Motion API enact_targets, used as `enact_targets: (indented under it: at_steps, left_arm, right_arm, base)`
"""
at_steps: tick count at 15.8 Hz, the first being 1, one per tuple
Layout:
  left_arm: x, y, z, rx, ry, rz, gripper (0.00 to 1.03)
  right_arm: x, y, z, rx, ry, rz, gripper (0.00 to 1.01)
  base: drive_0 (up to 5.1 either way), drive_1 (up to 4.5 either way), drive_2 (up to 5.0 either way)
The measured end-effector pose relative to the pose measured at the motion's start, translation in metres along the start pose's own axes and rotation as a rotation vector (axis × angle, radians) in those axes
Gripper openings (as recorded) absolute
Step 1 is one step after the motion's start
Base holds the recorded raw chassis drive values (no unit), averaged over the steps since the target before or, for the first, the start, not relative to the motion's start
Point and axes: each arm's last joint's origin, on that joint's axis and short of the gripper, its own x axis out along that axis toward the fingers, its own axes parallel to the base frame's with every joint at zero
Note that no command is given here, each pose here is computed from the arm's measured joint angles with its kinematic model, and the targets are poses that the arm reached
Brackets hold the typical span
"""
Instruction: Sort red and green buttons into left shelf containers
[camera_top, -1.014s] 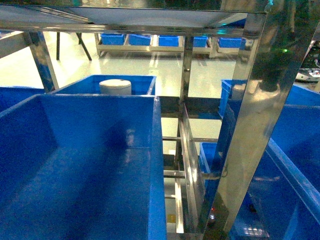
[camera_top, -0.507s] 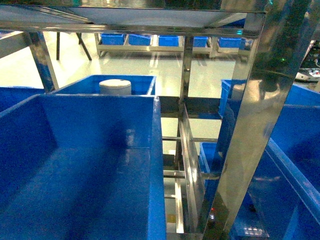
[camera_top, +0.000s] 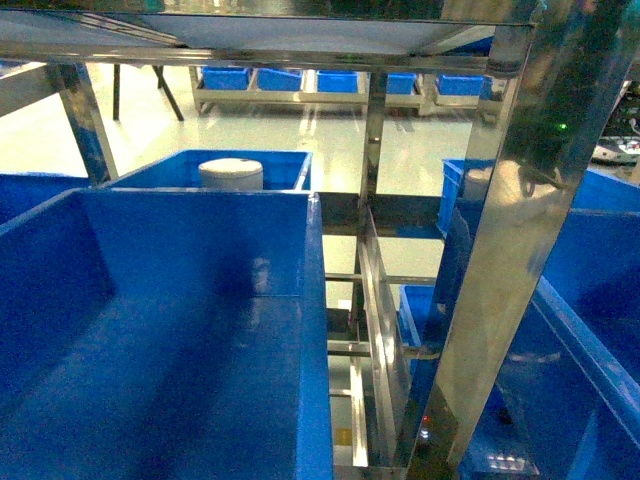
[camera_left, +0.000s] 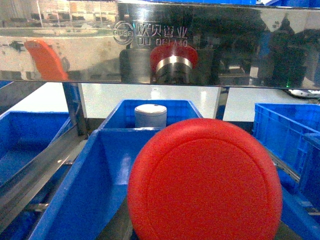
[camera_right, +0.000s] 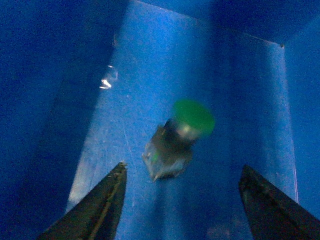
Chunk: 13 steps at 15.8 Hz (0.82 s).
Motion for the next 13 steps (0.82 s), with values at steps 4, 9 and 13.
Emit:
enact_targets:
  at_steps: [4, 9, 13]
  left_arm:
    - [0.0, 0.0, 0.0, 0.0, 0.0, 0.0, 0.26]
    - [0.0, 0.0, 0.0, 0.0, 0.0, 0.0, 0.26]
    - [0.0, 0.0, 0.0, 0.0, 0.0, 0.0, 0.26]
  right_arm:
    - [-0.008, 0.003, -0.007, 0.007, -0.051, -0.011, 1.0]
    - [-0.103, 0.019, -0.048, -0.008, -0.333, 0.046, 0.98]
    - [-0.157, 0.028, -0.091, 0.005, -0.53, 0.118, 0.98]
  base:
    - [0.0, 0.0, 0.0]
    - [0.0, 0.0, 0.0]
    - [0.0, 0.0, 0.0]
